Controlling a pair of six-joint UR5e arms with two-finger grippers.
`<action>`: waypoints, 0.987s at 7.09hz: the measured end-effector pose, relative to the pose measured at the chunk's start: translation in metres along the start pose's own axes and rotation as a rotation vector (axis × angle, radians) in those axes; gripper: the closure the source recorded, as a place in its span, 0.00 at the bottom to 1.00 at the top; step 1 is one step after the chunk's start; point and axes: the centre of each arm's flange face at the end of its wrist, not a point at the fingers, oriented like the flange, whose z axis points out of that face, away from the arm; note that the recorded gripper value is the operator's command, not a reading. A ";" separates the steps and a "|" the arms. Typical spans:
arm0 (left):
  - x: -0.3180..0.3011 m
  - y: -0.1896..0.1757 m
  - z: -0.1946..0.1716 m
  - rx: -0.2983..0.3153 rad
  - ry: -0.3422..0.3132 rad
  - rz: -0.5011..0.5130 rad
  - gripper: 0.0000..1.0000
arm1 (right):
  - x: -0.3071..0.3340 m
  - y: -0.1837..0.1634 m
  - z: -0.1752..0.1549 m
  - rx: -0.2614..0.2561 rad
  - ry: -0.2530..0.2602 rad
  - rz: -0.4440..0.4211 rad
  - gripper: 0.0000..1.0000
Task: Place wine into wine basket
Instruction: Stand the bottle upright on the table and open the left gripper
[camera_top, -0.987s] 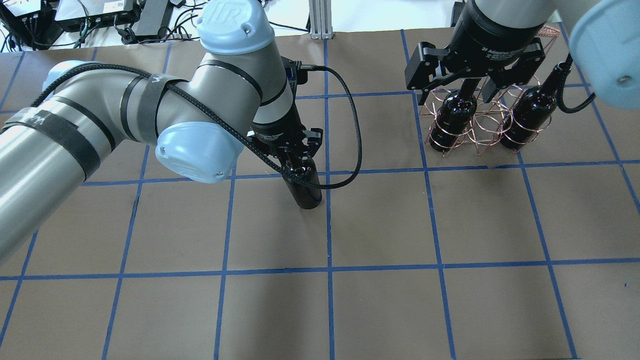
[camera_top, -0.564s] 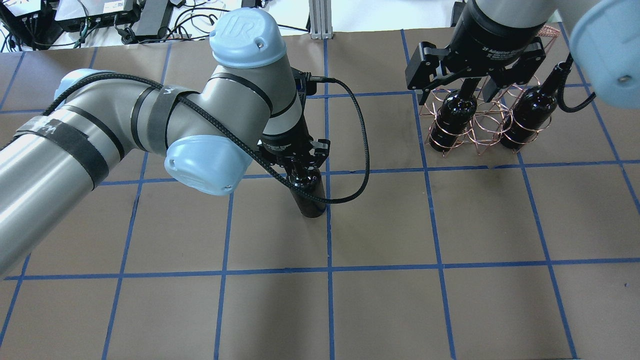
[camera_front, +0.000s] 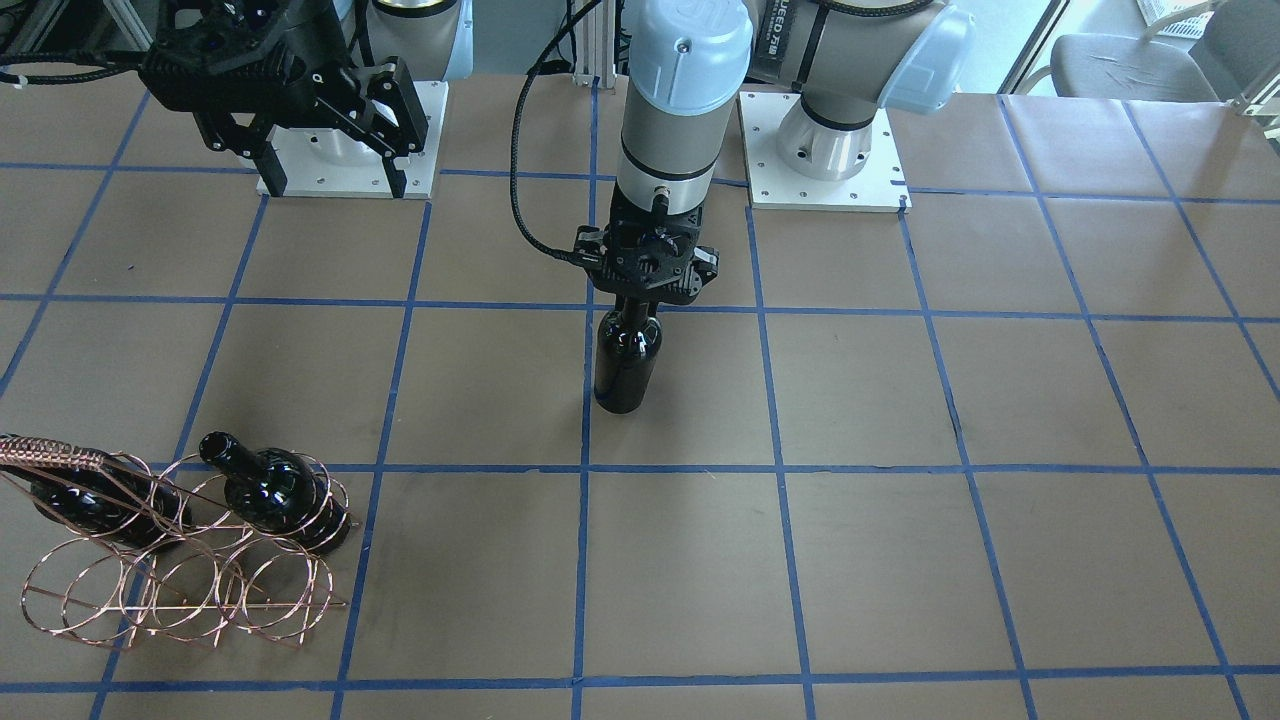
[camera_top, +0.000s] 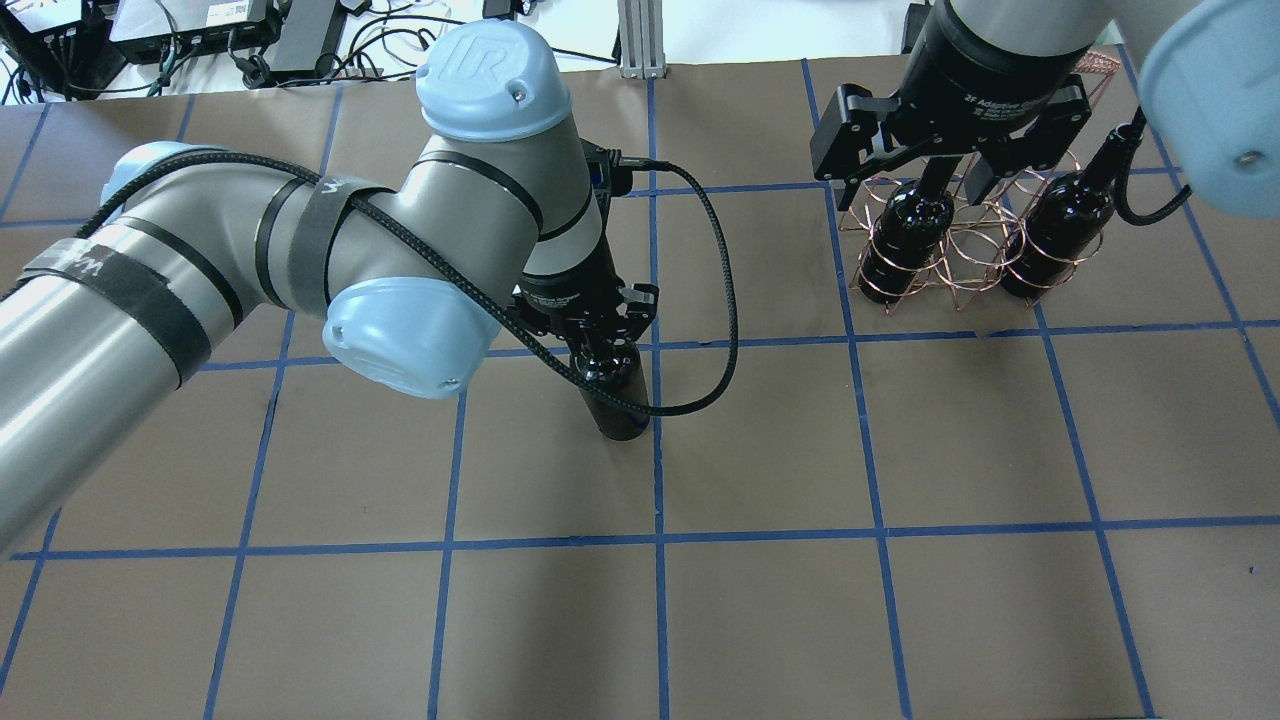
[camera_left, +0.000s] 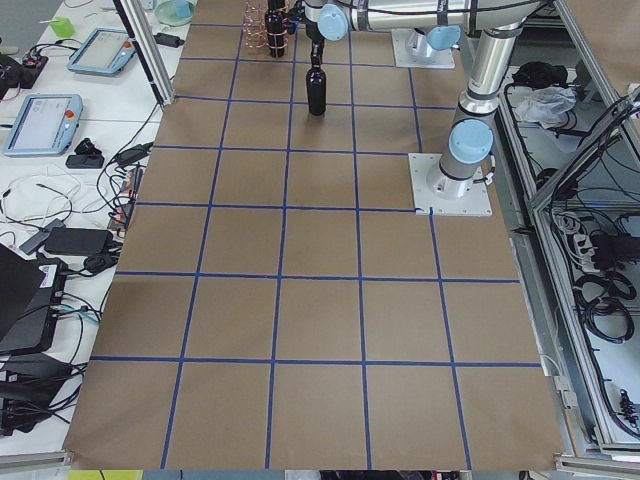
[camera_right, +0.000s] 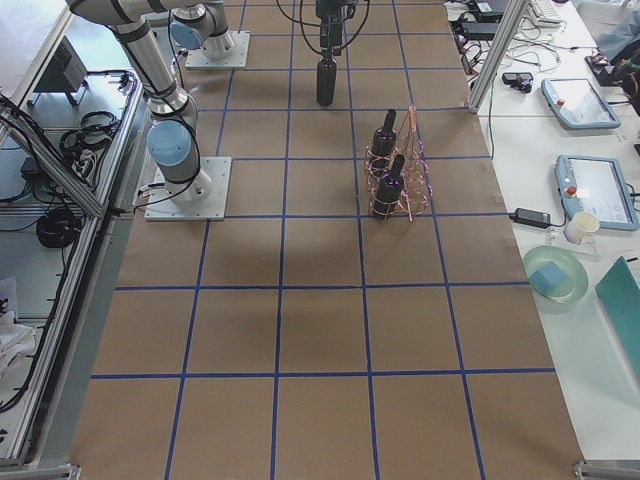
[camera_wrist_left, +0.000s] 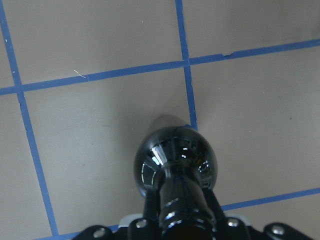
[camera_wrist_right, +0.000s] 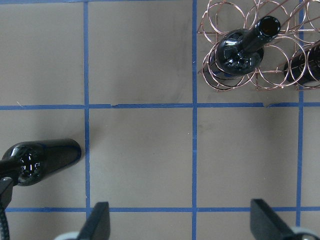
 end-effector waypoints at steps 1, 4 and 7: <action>0.000 0.001 0.003 -0.006 0.000 -0.001 0.09 | 0.000 0.000 0.000 -0.001 0.000 0.000 0.00; 0.001 0.000 -0.001 0.002 0.007 0.003 0.00 | 0.000 0.000 0.000 0.001 -0.002 0.001 0.00; -0.007 -0.014 -0.086 0.079 0.030 -0.019 0.00 | -0.002 0.001 0.000 -0.001 -0.005 -0.001 0.00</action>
